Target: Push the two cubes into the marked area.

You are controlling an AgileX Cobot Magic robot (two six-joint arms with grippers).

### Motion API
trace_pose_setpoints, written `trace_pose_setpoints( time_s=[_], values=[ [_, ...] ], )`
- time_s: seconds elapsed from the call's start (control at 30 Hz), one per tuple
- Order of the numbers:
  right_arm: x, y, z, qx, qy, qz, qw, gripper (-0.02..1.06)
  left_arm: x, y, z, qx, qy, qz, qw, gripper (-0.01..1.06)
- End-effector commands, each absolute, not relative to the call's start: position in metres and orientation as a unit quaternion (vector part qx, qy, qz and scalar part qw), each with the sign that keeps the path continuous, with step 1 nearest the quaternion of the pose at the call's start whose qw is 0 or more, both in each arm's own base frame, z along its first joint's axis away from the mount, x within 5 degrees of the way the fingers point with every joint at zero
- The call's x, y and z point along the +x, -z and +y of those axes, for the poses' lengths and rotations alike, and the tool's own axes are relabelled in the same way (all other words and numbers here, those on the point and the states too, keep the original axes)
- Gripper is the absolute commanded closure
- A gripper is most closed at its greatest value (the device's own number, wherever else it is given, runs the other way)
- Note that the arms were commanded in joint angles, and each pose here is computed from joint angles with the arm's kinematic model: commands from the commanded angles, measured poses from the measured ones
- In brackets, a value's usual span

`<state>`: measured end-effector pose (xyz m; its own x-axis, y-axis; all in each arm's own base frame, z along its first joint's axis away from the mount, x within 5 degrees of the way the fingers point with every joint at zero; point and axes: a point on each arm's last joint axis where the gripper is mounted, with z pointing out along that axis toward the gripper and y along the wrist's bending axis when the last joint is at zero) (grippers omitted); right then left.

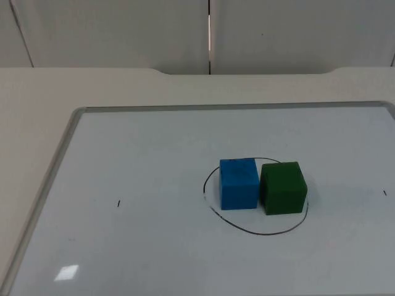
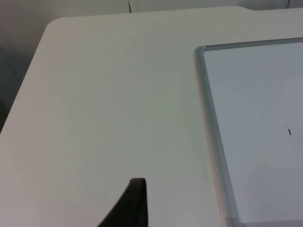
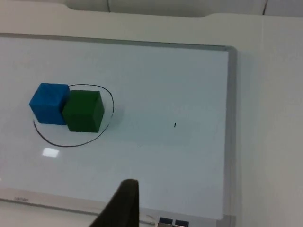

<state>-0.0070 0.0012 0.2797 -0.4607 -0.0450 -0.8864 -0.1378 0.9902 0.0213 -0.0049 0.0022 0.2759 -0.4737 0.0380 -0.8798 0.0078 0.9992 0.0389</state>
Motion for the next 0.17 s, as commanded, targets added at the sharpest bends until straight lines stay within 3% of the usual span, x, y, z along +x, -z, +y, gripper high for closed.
trace_pose_setpoints(
  time_s=[0.0, 0.13],
  values=[
    [-0.0073, -0.2792, 0.0015, -0.047, -0.038, 0.853, 0.518, -0.01, -0.005, -0.2747, 0.0028, 0.011, -0.02, 0.858, 0.513, 0.0],
    [-0.0072, -0.2792, 0.0019, -0.025, -0.025, 0.854, 0.518, -0.01, -0.005, -0.2747, 0.0028, 0.011, -0.02, 0.858, 0.513, 0.0]
  ],
)
